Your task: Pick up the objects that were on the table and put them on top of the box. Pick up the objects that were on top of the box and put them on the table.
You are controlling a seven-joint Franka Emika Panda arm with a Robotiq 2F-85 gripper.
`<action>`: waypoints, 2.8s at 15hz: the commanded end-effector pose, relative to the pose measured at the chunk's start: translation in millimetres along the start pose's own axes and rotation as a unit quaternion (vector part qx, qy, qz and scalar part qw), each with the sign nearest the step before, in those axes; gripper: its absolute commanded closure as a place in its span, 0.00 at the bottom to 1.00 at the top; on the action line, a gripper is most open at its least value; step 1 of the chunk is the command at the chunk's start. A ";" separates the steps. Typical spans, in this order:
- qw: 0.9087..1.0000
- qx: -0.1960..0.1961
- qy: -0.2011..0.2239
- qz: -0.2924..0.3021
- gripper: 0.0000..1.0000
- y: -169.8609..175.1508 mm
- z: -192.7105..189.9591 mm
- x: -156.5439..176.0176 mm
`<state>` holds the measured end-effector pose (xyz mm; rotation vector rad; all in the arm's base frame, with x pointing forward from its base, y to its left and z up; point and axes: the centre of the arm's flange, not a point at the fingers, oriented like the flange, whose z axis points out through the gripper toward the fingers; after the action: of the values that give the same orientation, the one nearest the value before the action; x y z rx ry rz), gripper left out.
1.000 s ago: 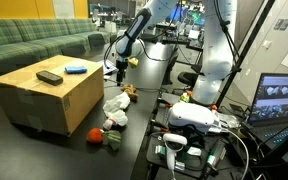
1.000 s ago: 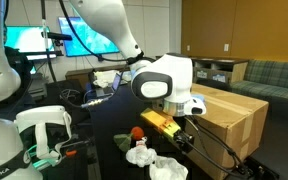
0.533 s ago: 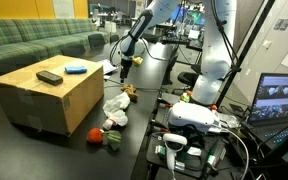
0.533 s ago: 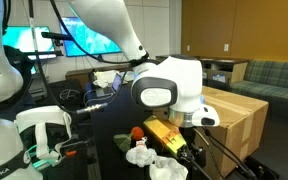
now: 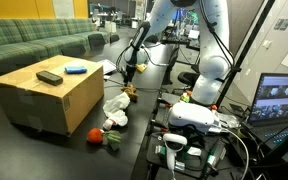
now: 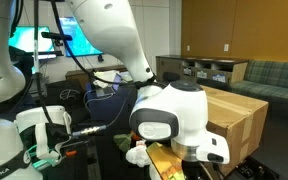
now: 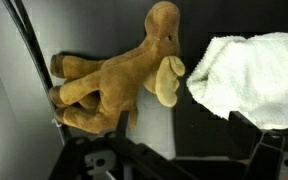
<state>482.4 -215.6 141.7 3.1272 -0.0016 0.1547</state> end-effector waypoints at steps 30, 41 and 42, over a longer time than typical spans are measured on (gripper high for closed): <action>0.989 -0.008 -0.019 0.149 0.95 50.6 61.6 18.5; 0.985 -0.071 0.079 0.136 0.95 -12.9 -138.2 89.4; 0.984 -0.073 0.090 0.132 0.95 -23.0 -155.0 97.4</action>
<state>557.4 -222.9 247.5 2.9859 -0.4139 0.3523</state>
